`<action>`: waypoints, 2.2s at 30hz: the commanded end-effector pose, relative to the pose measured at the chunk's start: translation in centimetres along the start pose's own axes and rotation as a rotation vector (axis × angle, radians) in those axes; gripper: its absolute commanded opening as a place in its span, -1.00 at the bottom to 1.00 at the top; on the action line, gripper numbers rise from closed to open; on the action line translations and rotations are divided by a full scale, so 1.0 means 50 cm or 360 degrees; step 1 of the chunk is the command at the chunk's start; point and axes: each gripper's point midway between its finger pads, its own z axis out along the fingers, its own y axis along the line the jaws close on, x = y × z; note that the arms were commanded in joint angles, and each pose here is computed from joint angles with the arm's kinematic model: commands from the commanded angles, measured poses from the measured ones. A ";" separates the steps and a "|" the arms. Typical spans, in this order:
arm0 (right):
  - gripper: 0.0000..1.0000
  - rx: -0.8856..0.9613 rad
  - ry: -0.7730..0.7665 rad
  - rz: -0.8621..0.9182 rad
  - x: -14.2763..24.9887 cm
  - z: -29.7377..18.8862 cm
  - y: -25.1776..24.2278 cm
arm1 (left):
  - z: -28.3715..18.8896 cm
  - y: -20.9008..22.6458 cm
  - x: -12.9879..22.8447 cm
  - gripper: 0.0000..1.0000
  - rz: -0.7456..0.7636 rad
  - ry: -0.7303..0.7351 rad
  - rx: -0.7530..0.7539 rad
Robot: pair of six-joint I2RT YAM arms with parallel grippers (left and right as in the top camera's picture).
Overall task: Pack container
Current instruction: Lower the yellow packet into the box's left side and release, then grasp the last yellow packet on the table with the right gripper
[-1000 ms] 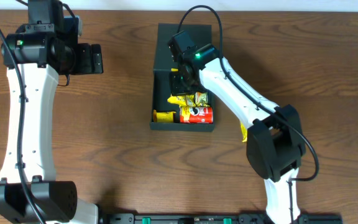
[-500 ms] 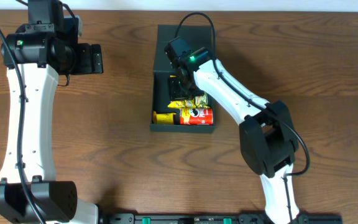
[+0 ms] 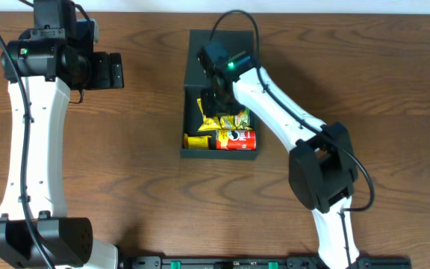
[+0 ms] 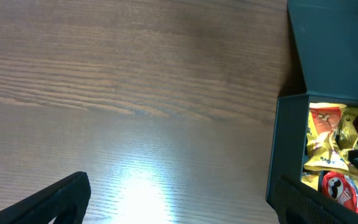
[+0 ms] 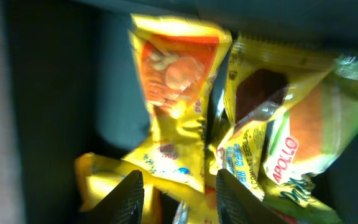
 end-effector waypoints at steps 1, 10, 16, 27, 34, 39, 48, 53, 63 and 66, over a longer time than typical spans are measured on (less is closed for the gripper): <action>-0.25 0.0055 -0.0220 -0.0095 -0.055 -0.100 0.011 | 0.002 0.009 -0.002 0.90 -0.0023 0.0001 -0.0032; -0.33 0.0718 -0.0089 0.0048 -0.006 -0.236 -0.239 | 0.002 0.010 -0.003 0.90 -0.0016 0.0000 -0.0038; -0.27 0.0725 0.0234 0.0121 0.058 -0.202 -0.357 | 0.014 0.011 -0.004 0.91 -0.0016 0.0013 -0.0037; -0.30 0.0628 0.0333 0.0112 0.187 -0.149 -0.434 | 0.061 0.010 0.006 0.91 -0.0027 0.0114 -0.0030; -0.34 0.0566 0.0336 0.0150 0.254 -0.057 -0.436 | 0.061 -0.001 0.005 0.91 -0.0027 0.0111 0.0021; -0.37 0.0444 0.0251 0.0162 0.241 -0.018 -0.417 | 0.061 -0.002 0.005 0.91 -0.0026 0.0111 0.0022; -0.51 0.0428 0.0148 0.0159 0.211 0.001 -0.416 | 0.061 -0.001 0.008 0.90 -0.0026 0.0122 0.0021; -0.51 0.0436 0.0197 0.0160 0.222 0.009 -0.419 | 0.061 -0.001 0.008 0.91 -0.0025 0.0120 0.0021; -0.53 0.0452 0.0191 0.0160 0.222 0.012 -0.424 | 0.061 -0.002 0.004 0.90 -0.0025 0.0110 0.0021; -0.52 0.0453 0.0198 0.0161 0.230 0.020 -0.426 | 0.061 -0.002 0.004 0.90 -0.0025 0.0110 0.0021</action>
